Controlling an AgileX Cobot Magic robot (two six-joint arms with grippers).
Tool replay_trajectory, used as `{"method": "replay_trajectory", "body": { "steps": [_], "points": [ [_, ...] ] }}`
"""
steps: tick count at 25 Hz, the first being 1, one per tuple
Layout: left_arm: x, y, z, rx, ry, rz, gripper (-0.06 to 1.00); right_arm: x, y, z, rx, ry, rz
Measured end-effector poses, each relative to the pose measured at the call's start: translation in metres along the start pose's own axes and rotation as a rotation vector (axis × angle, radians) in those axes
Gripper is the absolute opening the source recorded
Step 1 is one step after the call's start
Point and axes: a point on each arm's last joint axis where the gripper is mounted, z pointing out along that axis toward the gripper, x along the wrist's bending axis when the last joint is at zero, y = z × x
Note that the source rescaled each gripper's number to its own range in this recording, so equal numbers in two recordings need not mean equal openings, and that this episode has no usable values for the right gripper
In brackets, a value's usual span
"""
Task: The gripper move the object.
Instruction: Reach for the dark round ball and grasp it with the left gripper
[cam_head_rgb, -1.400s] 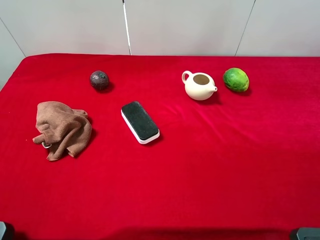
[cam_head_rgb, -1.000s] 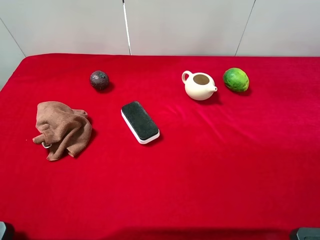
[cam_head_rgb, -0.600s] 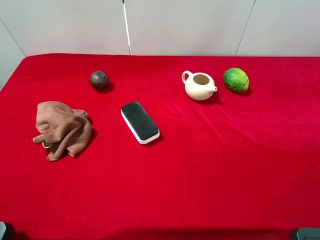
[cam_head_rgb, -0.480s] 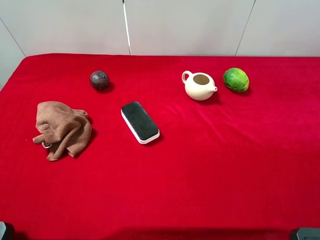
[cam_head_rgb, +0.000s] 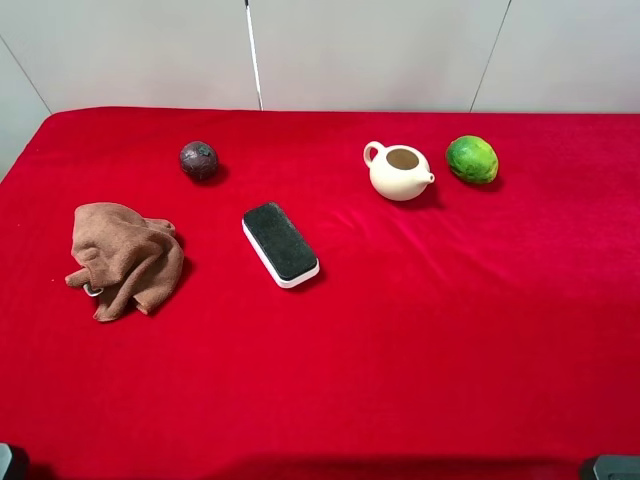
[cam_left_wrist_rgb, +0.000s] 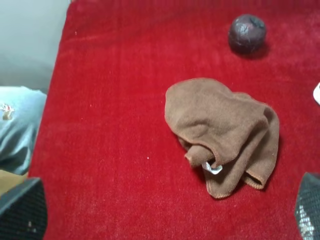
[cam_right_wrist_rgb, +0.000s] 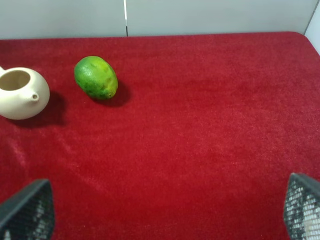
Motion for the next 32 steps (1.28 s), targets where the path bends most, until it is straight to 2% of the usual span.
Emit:
{"method": "replay_trajectory", "body": {
  "steps": [6,12,18,25,32],
  "points": [
    [0.003,0.038,0.015,0.150,-0.025,-0.010,1.00,0.000,0.000,0.000,0.000,0.000,0.000],
    [0.002,0.073,0.043,0.305,-0.085,-0.041,1.00,0.000,0.000,0.000,0.000,0.000,0.000],
    [0.001,0.101,0.083,0.457,-0.165,-0.017,1.00,0.000,0.000,0.000,0.000,0.000,0.000],
    [0.000,0.127,0.131,0.569,-0.226,-0.019,1.00,0.000,0.000,0.000,0.000,0.000,0.000],
    [-0.009,0.148,0.173,0.624,-0.264,0.021,1.00,0.000,0.000,0.000,0.000,0.000,0.000]
  ]
}}
